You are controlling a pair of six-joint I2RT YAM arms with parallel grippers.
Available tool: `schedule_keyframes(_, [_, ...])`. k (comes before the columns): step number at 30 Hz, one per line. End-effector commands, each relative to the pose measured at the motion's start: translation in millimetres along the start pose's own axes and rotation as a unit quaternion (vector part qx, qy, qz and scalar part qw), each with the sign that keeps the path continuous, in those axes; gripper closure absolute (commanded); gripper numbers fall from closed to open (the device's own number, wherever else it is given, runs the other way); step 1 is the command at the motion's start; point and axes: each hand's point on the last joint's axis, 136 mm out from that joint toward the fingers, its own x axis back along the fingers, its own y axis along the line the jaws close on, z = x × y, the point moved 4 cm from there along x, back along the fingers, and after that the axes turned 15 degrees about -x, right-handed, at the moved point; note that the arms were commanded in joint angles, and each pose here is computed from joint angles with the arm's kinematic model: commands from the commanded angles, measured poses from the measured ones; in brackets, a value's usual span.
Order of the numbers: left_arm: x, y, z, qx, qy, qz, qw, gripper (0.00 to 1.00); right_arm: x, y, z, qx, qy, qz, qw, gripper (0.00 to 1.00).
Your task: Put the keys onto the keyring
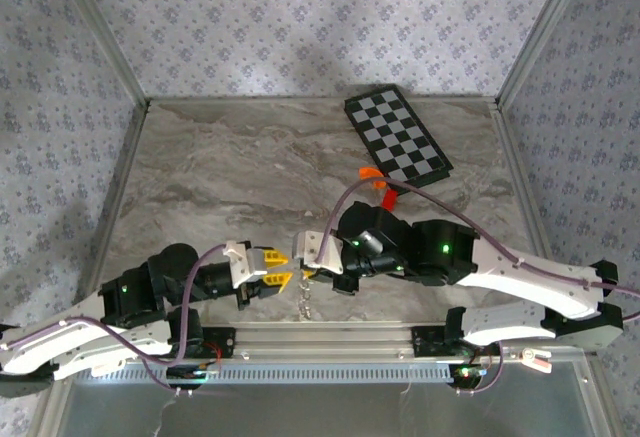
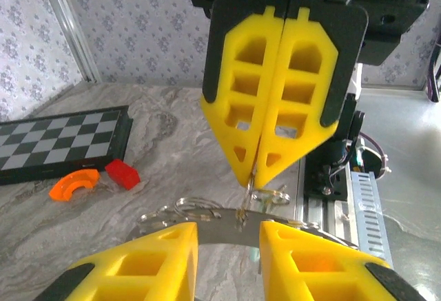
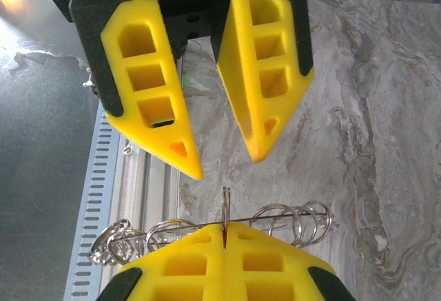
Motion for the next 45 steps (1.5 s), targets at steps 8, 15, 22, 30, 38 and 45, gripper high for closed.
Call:
schedule_keyframes(8, [-2,4,-20,-0.016,-0.039,-0.003,0.999,0.72,7,7,-16,0.018,-0.022,-0.027,0.999,1.00])
schedule_keyframes(15, [-5,3,-15,-0.018,-0.032,-0.003,0.999,0.75,9,8,-18,0.019,-0.030,-0.027,0.999,1.00])
schedule_keyframes(22, [-6,3,-12,-0.017,-0.027,-0.004,0.999,0.77,11,7,-20,0.020,-0.033,-0.022,0.999,1.00])
schedule_keyframes(30, [-8,1,-9,-0.019,-0.025,0.002,1.000,0.75,10,6,-19,0.019,-0.032,-0.021,0.999,1.00])
schedule_keyframes(38, [-10,-2,-6,-0.020,-0.015,0.012,1.000,0.74,9,5,-17,0.019,-0.032,-0.021,0.999,1.00])
schedule_keyframes(45, [-10,-3,-4,-0.021,-0.011,0.013,1.000,0.81,12,5,-20,0.022,-0.041,-0.020,0.999,1.00])
